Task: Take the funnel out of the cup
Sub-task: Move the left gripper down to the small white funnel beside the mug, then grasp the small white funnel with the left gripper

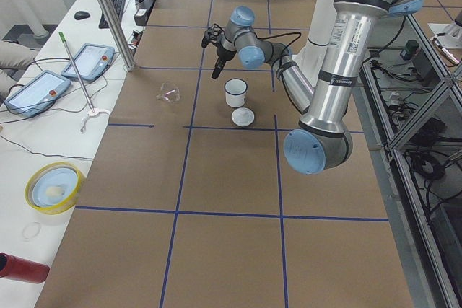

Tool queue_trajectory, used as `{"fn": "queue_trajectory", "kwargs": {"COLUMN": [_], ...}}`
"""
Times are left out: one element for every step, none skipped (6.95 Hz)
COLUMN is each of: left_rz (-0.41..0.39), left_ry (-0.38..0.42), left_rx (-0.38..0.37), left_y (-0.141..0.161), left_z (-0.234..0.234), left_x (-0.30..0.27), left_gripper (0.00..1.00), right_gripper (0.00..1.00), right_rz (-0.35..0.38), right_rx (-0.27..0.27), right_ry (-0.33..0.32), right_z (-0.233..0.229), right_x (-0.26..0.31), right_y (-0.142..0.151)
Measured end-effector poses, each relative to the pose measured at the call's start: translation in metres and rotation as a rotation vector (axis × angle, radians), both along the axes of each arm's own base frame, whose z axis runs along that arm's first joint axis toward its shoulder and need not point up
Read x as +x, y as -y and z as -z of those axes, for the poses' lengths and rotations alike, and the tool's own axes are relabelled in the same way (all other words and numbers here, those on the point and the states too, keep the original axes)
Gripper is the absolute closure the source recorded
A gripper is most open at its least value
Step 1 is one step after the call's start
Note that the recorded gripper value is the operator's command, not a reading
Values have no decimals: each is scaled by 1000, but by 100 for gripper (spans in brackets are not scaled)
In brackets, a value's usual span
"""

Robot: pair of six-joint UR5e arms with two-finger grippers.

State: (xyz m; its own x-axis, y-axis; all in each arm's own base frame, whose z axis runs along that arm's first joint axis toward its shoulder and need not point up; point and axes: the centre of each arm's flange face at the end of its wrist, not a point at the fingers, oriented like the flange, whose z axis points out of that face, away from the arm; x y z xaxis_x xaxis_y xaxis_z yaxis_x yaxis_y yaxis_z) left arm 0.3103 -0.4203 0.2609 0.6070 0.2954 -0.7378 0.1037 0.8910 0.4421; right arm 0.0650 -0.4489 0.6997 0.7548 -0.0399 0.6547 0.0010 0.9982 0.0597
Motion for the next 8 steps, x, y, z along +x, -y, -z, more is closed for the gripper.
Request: {"fn": "queue_trajectory", "kwargs": {"left_rz": [-58, -118, -174, -204, -211, -217, -220, -222], "left_ry": [49, 93, 122, 137, 137, 121, 108, 101], "left_rx": [25, 24, -5, -64, -124, -137, -137, -134], "left_y": [-10, -21, -35, -49, -63, -69, -72, -72], "left_z": [-22, -46, -68, -86, -102, -115, -125, -129], "left_x": [1, 3, 12, 34, 59, 74, 81, 84], "left_gripper": [0, 0, 0, 0, 0, 3, 17, 19], "right_gripper": [0, 0, 0, 0, 0, 0, 0, 0], "right_rz": [0, 0, 0, 0, 0, 0, 0, 0], "right_rx": [0, 0, 0, 0, 0, 0, 0, 0], "right_ry": [0, 0, 0, 0, 0, 0, 0, 0], "right_z": [0, 0, 0, 0, 0, 0, 0, 0], "right_x": [0, 0, 0, 0, 0, 0, 0, 0], "right_y": [0, 0, 0, 0, 0, 0, 0, 0]}}
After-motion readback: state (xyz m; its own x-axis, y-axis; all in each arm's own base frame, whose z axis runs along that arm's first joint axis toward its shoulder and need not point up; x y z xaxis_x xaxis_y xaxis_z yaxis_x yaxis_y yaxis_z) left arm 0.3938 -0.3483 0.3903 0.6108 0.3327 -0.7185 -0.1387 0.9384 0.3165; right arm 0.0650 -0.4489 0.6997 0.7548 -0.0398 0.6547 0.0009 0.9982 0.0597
